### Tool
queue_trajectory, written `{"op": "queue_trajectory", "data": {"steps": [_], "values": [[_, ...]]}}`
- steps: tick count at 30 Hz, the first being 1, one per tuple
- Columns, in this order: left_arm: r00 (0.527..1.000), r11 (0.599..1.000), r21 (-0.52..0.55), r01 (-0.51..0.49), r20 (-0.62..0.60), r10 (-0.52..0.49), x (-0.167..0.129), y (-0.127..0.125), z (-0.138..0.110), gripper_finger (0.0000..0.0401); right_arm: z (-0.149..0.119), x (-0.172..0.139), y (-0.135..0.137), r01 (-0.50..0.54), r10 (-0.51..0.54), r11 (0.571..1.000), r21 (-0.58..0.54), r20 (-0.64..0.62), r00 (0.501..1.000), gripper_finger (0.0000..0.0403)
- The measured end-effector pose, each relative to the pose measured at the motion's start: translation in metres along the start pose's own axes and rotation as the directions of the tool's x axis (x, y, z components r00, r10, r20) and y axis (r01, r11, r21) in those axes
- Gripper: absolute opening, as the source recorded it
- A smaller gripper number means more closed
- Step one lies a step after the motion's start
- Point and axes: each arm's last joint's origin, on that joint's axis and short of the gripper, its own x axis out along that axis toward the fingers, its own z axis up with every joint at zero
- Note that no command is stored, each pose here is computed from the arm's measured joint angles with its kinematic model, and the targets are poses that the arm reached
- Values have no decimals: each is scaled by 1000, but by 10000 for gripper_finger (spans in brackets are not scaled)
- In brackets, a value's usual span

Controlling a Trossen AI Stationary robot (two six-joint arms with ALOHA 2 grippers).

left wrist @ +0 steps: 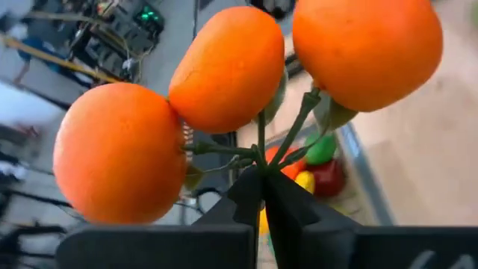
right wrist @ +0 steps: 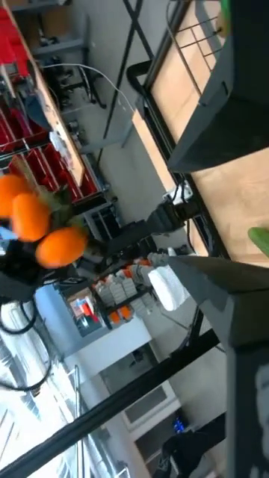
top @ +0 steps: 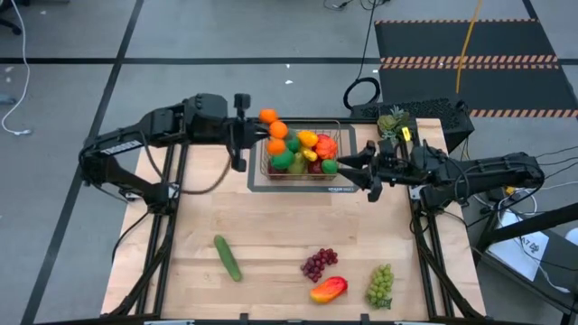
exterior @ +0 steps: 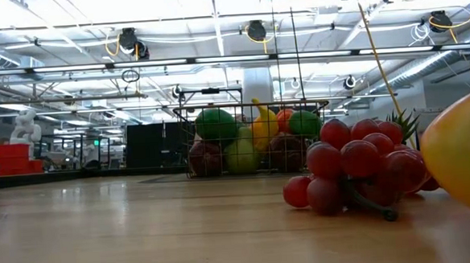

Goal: Build produce basket
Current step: Put the orange tangerines into the brown wire basket

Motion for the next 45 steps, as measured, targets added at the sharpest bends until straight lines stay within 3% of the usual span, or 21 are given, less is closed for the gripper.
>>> {"op": "queue_trajectory", "data": {"steps": [3,11,23,27,33,37,45], "values": [[1000,995,103,-17,-12,18,6,0,1,14,0,0,0,2,-2,1000,-27,-1,1000,174],[992,967,226,-121,-16,128,14,-2,11,13,0,0,0,3,-3,995,-99,-3,1000,157],[986,944,292,-153,-13,164,17,-4,15,8,0,0,0,7,-7,995,-101,-1,1000,157],[987,945,291,-151,-13,162,17,-4,16,6,0,0,-2,52,-50,994,-100,19,999,157],[987,968,197,-154,-12,159,17,-4,16,8,0,0,-2,77,-74,992,-98,31,997,157],[987,987,-10,-162,-14,161,18,-3,15,7,0,0,-2,73,-71,995,-71,29,997,157],[987,917,-367,-157,-16,163,18,-2,14,5,0,0,-2,69,-69,998,-10,29,997,157]]}}
